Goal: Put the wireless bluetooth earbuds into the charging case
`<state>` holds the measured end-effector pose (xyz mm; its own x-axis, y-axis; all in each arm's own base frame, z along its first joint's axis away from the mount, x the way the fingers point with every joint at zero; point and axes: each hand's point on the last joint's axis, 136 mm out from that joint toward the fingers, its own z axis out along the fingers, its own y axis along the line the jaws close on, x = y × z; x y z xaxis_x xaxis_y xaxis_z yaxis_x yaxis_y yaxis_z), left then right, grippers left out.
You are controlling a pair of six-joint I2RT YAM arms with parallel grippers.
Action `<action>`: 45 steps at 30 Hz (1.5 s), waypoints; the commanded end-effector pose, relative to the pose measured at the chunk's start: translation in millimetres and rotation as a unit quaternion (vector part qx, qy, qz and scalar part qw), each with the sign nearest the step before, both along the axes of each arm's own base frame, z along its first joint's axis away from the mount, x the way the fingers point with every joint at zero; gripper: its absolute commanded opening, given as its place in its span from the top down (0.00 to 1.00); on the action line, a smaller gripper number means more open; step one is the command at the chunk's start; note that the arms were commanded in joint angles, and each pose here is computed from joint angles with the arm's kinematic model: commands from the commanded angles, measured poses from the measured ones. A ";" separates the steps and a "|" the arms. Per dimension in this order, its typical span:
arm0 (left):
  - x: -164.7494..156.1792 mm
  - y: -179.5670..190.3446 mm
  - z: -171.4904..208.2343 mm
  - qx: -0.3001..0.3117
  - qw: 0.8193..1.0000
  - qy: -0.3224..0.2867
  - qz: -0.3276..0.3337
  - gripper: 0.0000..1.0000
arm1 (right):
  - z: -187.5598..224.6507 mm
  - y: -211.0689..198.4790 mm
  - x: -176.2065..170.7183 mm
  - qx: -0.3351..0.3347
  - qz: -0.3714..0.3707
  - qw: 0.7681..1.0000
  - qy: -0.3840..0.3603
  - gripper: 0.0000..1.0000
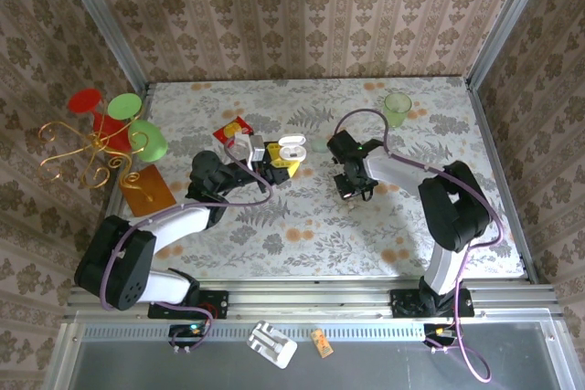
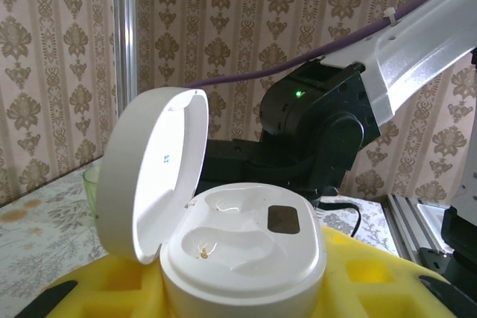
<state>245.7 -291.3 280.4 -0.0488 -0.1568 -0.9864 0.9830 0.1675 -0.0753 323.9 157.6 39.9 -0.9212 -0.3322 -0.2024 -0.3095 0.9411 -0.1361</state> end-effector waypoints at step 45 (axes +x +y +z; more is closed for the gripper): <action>1.4 5.6 3.4 0.002 1.000 -0.017 0.014 0.78 | 45.6 3.4 -0.7 0.193 -0.186 0.962 0.050 0.79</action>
